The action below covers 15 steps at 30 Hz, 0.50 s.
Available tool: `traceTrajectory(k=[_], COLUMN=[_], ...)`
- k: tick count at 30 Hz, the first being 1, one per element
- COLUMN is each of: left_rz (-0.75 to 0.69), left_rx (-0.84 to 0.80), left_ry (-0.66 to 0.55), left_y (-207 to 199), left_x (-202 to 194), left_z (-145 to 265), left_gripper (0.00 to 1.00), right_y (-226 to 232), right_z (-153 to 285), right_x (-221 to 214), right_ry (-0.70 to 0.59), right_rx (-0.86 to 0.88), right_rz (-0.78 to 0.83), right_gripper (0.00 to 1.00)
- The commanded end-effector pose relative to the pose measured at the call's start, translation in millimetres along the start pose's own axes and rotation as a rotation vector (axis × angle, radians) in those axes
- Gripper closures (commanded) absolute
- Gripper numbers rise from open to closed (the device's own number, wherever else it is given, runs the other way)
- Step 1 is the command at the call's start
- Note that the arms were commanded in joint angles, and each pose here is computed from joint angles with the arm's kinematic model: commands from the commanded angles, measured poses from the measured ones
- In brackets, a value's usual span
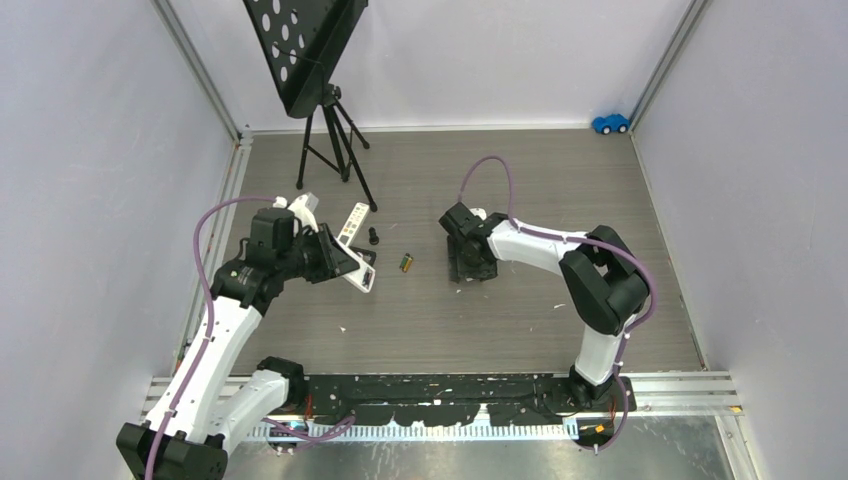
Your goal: Load the batteries into the remote control
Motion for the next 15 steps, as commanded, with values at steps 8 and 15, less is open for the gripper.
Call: traceTrajectory(k=[8,15], left_rz=[-0.022,-0.022], left_rx=[-0.031,-0.032], left_ry=[-0.054,-0.052], left_y=[-4,-4], left_x=[8,8], left_z=[1,0], left_gripper=[1.0,1.0], right_y=[22,8], right_z=[10,23], right_x=[0,8], right_ry=[-0.052,-0.106], right_rx=[0.065,-0.07], right_rz=[-0.002,-0.029], right_gripper=[0.37,0.24])
Point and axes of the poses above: each gripper's point midway between its finger pads, its own z axis back along the fingers, its own y axis along the line the jaws close on, x = y × z, the point moved 9 cm from there along z, back along the fingers, and after that the axes turned 12 degrees about -z, right-handed, at the moved point
